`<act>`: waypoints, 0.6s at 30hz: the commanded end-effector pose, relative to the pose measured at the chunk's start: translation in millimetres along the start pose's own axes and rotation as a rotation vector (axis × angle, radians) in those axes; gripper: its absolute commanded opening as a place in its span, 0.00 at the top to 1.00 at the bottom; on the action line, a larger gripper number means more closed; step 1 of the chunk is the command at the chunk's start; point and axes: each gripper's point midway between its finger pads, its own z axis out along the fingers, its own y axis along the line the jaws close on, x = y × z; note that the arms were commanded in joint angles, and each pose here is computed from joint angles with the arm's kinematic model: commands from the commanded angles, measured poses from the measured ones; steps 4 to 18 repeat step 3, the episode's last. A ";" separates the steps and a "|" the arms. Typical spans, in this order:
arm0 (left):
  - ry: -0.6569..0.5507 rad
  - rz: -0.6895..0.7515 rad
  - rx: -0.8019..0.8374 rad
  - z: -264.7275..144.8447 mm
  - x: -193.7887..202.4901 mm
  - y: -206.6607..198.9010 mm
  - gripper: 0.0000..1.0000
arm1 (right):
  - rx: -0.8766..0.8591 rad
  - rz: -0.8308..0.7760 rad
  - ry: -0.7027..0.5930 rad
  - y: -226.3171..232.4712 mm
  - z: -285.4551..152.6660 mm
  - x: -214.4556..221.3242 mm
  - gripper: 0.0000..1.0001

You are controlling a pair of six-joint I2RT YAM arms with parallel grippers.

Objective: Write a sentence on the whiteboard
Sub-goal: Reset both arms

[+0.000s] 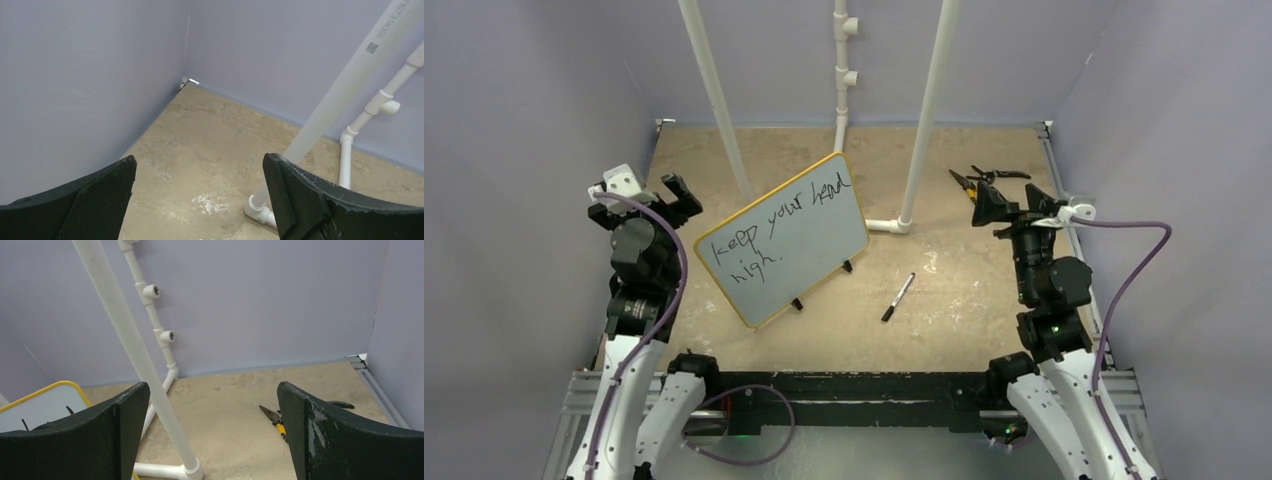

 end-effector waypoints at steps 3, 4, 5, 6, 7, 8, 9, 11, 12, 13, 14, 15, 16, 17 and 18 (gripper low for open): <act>-0.057 -0.051 -0.031 -1.7 -21.6 4.0 0.02 | 0.018 -0.014 -0.040 -3.7 -0.8 -11.2 0.01; -0.057 -0.051 -0.031 -1.7 -21.6 4.0 0.02 | 0.018 -0.014 -0.040 -3.7 -0.8 -11.2 0.01; -0.057 -0.051 -0.031 -1.7 -21.6 4.0 0.02 | 0.018 -0.014 -0.040 -3.7 -0.8 -11.2 0.01; -0.057 -0.051 -0.031 -1.7 -21.6 4.0 0.02 | 0.018 -0.014 -0.040 -3.7 -0.8 -11.2 0.01; -0.057 -0.051 -0.031 -1.7 -21.6 4.0 0.02 | 0.018 -0.014 -0.040 -3.7 -0.8 -11.2 0.01; -0.057 -0.051 -0.031 -1.7 -21.6 4.0 0.02 | 0.018 -0.014 -0.040 -3.7 -0.8 -11.2 0.01; -0.057 -0.051 -0.031 -1.7 -21.6 4.0 0.02 | 0.018 -0.014 -0.040 -3.7 -0.8 -11.2 0.01; -0.057 -0.051 -0.031 -1.7 -21.6 4.0 0.02 | 0.018 -0.014 -0.040 -3.7 -0.8 -11.2 0.01; -0.057 -0.051 -0.031 -1.7 -21.6 4.0 0.02 | 0.018 -0.014 -0.040 -3.7 -0.8 -11.2 0.01; -0.057 -0.051 -0.031 -1.7 -21.6 4.0 0.02 | 0.018 -0.014 -0.040 -3.7 -0.8 -11.2 0.01; -0.057 -0.051 -0.031 -1.7 -21.6 4.0 0.02 | 0.018 -0.014 -0.040 -3.7 -0.8 -11.2 0.01; -0.057 -0.051 -0.031 -1.7 -21.6 4.0 0.02 | 0.018 -0.014 -0.040 -3.7 -0.8 -11.2 0.01; -0.057 -0.051 -0.031 -1.7 -21.6 4.0 0.02 | 0.018 -0.014 -0.040 -3.7 -0.8 -11.2 0.01; -0.057 -0.051 -0.031 -1.7 -21.6 4.0 0.02 | 0.018 -0.014 -0.040 -3.7 -0.8 -11.2 0.01; -0.057 -0.051 -0.031 -1.7 -21.6 4.0 0.02 | 0.018 -0.014 -0.040 -3.7 -0.8 -11.2 0.01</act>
